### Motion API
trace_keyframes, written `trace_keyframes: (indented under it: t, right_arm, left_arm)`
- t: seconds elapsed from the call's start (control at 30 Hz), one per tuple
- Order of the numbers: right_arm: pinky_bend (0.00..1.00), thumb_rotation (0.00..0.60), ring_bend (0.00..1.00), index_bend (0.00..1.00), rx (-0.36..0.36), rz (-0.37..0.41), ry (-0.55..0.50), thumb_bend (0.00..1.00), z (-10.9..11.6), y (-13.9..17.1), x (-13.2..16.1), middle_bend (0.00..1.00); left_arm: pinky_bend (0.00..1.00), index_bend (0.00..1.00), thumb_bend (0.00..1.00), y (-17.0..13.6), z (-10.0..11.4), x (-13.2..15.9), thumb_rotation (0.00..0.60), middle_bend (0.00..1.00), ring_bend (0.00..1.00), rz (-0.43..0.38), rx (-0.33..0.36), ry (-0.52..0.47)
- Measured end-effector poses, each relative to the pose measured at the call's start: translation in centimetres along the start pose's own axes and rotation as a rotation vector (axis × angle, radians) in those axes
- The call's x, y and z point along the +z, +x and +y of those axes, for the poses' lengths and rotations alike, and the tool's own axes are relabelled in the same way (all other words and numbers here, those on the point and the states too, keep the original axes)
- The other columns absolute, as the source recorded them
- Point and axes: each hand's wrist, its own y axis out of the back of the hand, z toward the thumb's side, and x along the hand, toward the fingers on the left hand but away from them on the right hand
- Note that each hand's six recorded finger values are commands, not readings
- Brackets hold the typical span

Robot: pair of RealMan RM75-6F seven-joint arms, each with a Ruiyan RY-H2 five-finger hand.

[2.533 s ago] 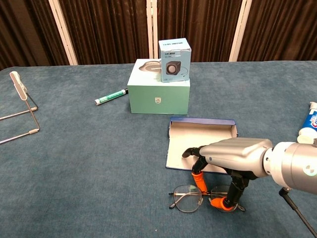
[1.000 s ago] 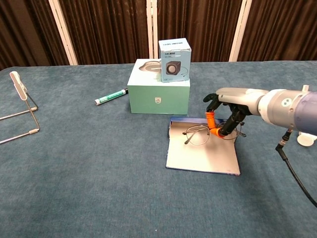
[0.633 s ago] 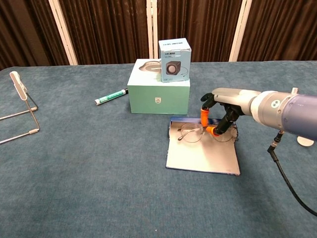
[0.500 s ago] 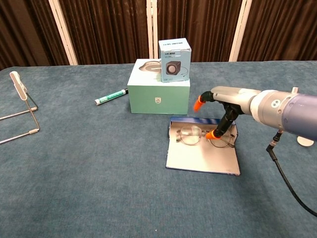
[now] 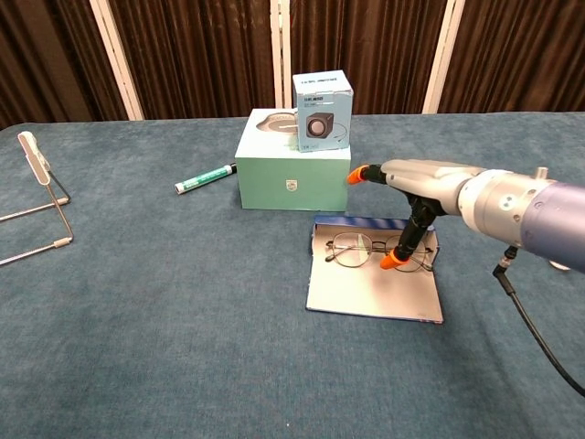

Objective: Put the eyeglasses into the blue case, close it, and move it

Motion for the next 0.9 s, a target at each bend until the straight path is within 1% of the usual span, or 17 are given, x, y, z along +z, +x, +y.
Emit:
trace_keyframes:
  t: [0.23, 0.53, 0.77, 0.9]
  right_arm:
    - [0.00, 0.600, 0.00, 0.13, -0.007, -0.019, 0.040, 0.02, -0.7, -1.9, -0.2, 0.00]
    - [0.00, 0.600, 0.00, 0.18, -0.019, -0.063, 0.054, 0.02, -0.8, -4.2, -1.2, 0.00]
    - [0.00, 0.600, 0.00, 0.23, -0.042, -0.083, 0.069, 0.02, -0.2, -4.7, -1.8, 0.00]
    - [0.00, 0.600, 0.00, 0.25, -0.069, -0.090, 0.085, 0.02, 0.2, -4.5, -2.0, 0.00]
  left_arm:
    - [0.00, 0.00, 0.00, 0.2, -0.1, -0.2, 0.600, 0.00, 0.00, 0.013, -0.005, -0.004]
    - [0.00, 0.00, 0.00, 0.6, -0.6, -0.7, 0.600, 0.00, 0.00, 0.037, -0.021, 0.000]
    - [0.00, 0.00, 0.00, 0.7, -0.7, -0.7, 0.600, 0.00, 0.00, 0.039, -0.025, 0.002]
    - [0.00, 0.00, 0.00, 0.6, -0.7, -0.7, 0.600, 0.00, 0.00, 0.036, -0.024, 0.001]
